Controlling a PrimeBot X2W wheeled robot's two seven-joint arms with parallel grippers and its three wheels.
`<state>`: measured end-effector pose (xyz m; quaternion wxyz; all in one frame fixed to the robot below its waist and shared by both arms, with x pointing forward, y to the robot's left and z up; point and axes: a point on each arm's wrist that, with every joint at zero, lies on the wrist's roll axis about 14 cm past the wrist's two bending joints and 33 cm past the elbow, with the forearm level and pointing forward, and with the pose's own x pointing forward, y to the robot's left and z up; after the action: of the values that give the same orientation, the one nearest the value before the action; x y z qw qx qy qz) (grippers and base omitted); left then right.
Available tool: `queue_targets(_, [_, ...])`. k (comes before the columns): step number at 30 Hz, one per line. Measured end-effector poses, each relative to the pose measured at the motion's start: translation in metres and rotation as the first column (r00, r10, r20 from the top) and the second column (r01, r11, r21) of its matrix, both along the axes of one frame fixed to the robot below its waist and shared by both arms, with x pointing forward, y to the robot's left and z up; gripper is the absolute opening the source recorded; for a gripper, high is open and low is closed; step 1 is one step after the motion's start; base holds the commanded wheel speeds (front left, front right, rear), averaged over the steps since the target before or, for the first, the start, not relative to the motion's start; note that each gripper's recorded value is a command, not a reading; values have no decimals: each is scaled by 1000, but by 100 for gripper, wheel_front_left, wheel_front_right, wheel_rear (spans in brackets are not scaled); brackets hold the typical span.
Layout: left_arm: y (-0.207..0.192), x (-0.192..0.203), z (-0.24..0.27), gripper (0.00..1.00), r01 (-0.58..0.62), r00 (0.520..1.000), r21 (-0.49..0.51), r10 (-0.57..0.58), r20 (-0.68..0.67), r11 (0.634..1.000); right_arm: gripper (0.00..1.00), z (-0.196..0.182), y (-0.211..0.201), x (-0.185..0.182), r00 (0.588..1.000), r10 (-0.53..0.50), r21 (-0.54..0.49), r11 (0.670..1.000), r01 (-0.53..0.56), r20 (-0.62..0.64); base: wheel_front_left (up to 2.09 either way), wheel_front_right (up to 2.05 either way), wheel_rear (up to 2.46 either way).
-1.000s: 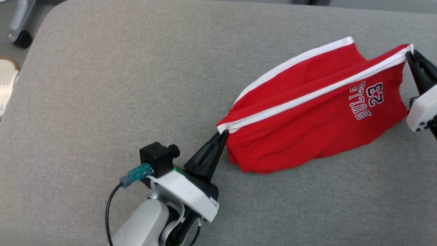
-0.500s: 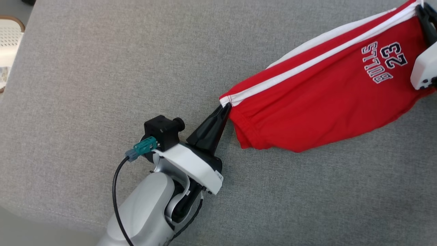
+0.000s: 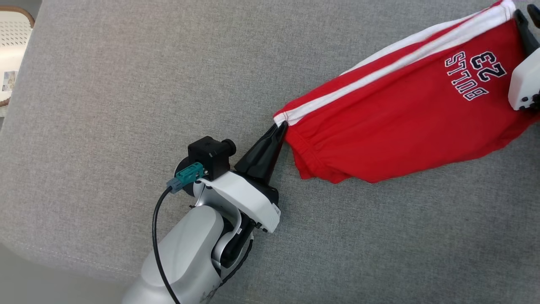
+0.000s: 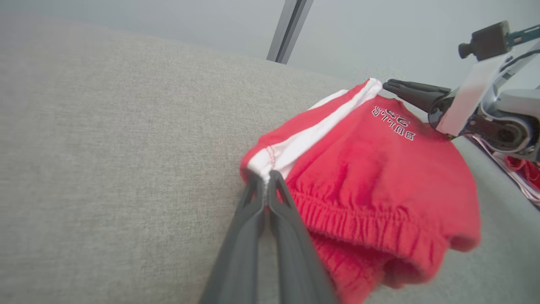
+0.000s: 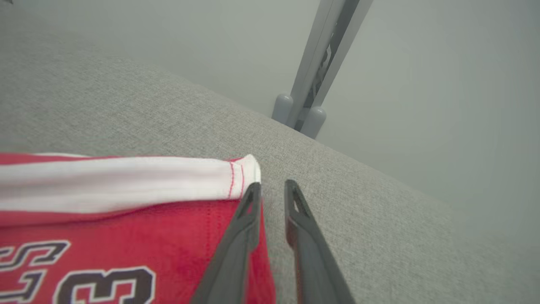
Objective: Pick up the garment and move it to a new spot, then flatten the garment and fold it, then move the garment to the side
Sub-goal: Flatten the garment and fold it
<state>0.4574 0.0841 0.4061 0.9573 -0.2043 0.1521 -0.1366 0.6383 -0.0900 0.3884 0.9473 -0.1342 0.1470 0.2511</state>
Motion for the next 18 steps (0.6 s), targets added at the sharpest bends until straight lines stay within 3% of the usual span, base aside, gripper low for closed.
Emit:
queue_targets(1, [1,0,1,19,-5,1000,3,5,2,1000,98,2,0,0,1000,-3,1,1000,3,1,0,0,0])
queue_targets(3, [1,1,4,49,-12,1000,5,12,14,1000,100,6,1,-1,1000,-4,6,1000,4,5,0,0,0])
queue_targets(5, [2,2,7,100,-24,999,12,24,30,1000,100,17,3,0,1000,-4,28,1000,3,28,0,0,0])
queue_targets(11, [7,3,20,100,-69,994,54,64,89,996,100,52,0,-8,995,-30,127,992,17,97,0,0,0])
queue_targets(18, [27,-11,41,100,-170,975,100,153,160,980,100,78,-8,-45,987,-72,221,974,38,145,0,0,0])
